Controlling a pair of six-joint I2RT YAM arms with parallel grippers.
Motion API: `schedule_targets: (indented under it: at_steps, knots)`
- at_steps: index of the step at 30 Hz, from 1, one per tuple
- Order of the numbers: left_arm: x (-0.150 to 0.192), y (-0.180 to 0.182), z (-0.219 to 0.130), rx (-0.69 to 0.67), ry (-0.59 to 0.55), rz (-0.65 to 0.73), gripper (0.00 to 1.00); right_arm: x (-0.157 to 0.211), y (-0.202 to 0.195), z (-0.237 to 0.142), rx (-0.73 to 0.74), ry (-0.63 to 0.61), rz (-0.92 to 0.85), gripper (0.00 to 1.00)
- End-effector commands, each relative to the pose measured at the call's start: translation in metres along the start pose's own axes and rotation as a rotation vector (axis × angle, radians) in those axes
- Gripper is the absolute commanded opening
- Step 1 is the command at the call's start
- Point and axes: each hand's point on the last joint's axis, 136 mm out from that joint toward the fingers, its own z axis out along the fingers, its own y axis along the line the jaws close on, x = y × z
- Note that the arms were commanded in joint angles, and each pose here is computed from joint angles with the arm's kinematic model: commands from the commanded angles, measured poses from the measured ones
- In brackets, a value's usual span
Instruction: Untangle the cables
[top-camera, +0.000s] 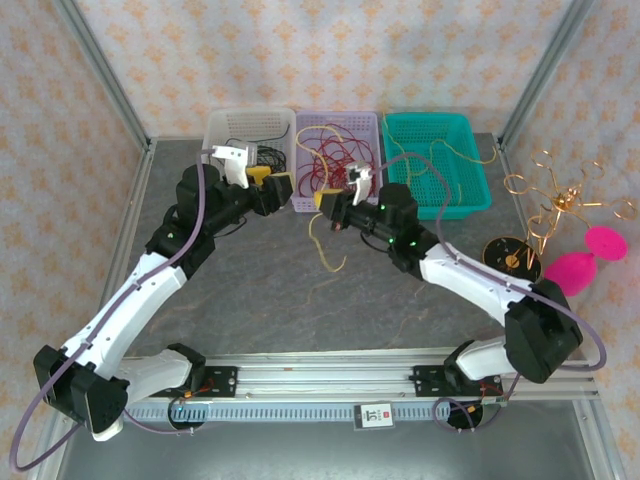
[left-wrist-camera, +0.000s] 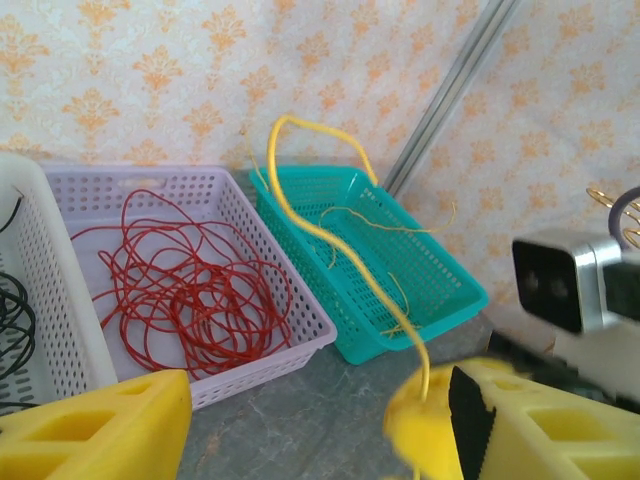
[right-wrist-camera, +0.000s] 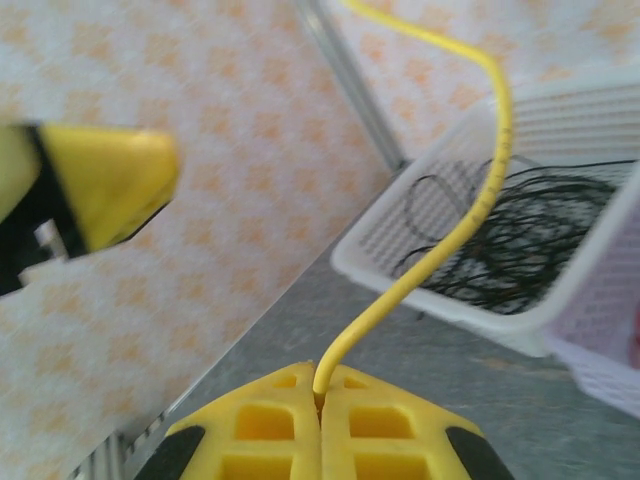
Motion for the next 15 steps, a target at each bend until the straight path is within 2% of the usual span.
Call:
schedule_targets:
  at_steps: [1,8,12,15]
  knots:
    - [-0.022,-0.013,-0.016,0.042,-0.089,0.025,0.69,-0.038,-0.012,-0.017,0.105,-0.053,0.012,0.00]
    - [-0.009,-0.007,-0.025,0.012,-0.072,0.035,0.67,-0.119,-0.096,-0.057,0.376,-0.126,0.008,0.00]
    - [0.000,-0.004,-0.030,0.008,-0.063,0.023,0.67,-0.168,-0.154,-0.085,0.611,-0.172,-0.090,0.00]
    - [0.005,-0.003,-0.034,0.008,-0.064,0.013,0.67,-0.186,-0.200,-0.098,0.724,-0.172,-0.125,0.00]
